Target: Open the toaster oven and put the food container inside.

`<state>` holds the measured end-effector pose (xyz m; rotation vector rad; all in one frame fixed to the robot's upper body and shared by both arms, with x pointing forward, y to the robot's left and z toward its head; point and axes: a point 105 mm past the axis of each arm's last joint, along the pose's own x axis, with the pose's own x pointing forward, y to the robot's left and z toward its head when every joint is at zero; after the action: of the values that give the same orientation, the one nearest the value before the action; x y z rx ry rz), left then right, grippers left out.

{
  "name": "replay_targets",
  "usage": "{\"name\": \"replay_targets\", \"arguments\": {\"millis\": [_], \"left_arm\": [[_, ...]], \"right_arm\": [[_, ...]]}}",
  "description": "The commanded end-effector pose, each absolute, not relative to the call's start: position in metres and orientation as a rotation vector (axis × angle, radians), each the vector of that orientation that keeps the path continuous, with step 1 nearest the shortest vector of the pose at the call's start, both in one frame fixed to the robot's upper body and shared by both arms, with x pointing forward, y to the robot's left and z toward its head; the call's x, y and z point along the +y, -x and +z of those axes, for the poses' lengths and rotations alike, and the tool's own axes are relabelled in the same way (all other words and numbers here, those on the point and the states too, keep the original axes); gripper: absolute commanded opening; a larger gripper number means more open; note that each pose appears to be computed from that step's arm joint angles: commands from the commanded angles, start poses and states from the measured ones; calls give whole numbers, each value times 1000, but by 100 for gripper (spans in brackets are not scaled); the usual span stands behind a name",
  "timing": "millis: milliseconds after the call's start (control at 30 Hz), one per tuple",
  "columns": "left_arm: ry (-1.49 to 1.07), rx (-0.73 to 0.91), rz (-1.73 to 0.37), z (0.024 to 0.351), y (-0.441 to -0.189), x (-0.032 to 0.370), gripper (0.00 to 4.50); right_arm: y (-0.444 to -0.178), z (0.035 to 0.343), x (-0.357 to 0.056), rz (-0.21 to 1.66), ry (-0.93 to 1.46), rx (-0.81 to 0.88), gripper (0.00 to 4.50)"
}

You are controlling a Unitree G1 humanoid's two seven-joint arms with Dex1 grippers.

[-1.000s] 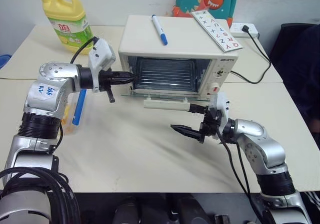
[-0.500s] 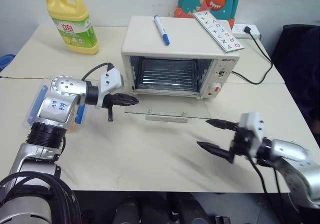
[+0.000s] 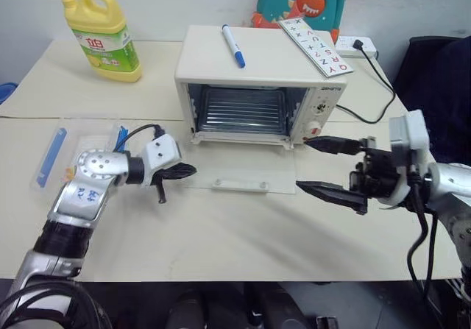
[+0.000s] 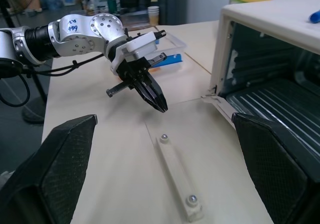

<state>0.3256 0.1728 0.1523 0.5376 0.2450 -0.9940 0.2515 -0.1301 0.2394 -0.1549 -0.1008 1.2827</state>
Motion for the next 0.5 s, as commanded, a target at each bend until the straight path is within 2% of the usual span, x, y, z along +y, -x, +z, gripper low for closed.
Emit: {"name": "replay_targets", "arguments": {"millis": [33, 100, 233, 300, 400, 500], "left_arm": [[-402, 206, -878, 180, -298, 192, 118], [-344, 224, -803, 180, -278, 205, 174], [-143, 260, -494, 172, -223, 251, 298], [-73, 257, -391, 170, -210, 261, 367], [98, 223, -205, 169, -203, 286, 447], [259, 172, -23, 170, -207, 308, 447]], "right_arm": [[-257, 243, -118, 1365, 166, -117, 450], [-260, 242, -111, 1407, 171, -114, 450], [-270, 244, -99, 1517, 176, -110, 450], [-273, 244, -97, 1543, 181, -111, 450], [-276, 246, -92, 1584, 175, -113, 450], [-278, 246, -89, 1606, 183, -111, 450]]}}
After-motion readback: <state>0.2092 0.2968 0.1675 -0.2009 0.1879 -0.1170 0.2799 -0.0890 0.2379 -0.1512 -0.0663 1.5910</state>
